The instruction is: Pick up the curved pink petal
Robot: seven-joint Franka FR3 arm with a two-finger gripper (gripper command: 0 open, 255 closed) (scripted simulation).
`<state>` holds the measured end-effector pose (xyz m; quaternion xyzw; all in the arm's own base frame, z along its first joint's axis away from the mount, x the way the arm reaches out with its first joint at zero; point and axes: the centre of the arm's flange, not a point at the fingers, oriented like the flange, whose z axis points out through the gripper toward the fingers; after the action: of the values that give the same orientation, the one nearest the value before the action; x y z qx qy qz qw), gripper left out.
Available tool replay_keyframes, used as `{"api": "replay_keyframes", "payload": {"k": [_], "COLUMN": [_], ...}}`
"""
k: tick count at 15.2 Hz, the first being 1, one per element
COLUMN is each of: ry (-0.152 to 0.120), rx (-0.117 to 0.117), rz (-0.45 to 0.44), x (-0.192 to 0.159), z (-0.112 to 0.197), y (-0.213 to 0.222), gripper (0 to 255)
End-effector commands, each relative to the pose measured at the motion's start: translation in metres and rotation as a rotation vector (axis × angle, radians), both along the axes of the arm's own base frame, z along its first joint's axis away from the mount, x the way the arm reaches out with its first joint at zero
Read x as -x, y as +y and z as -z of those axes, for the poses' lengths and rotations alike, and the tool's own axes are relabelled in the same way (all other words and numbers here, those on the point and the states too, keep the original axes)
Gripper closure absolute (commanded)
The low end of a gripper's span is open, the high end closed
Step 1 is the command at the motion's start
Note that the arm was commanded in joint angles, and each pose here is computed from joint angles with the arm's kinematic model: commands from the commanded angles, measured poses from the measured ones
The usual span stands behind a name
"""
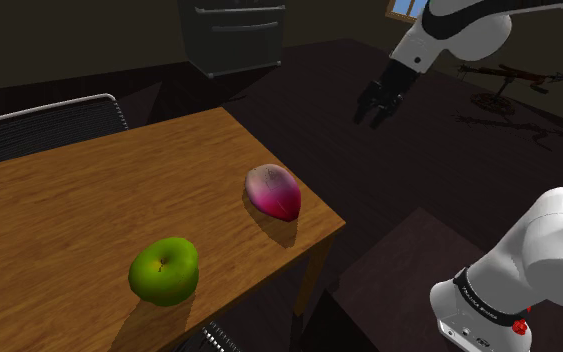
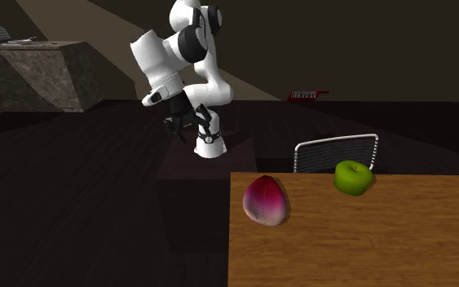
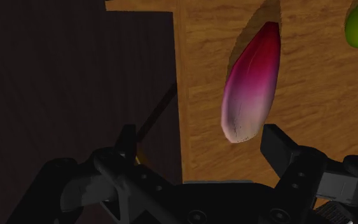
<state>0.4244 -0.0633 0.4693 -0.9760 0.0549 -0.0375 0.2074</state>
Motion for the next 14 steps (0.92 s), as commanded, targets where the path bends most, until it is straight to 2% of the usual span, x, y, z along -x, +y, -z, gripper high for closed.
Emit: {"api": "replay_keyframes", "payload": {"k": [1,7,14], "ry": [0.000,0.008,0.016], "rx": [-0.065,-0.255,-0.476], "rz": [-0.017,-0.072,-0.136], "x": [-0.016,-0.062,-0.113], "z": [0.024,0.093,0.167], "y": [-0.001,0.017,0.056], "gripper": [0,0,0]}}
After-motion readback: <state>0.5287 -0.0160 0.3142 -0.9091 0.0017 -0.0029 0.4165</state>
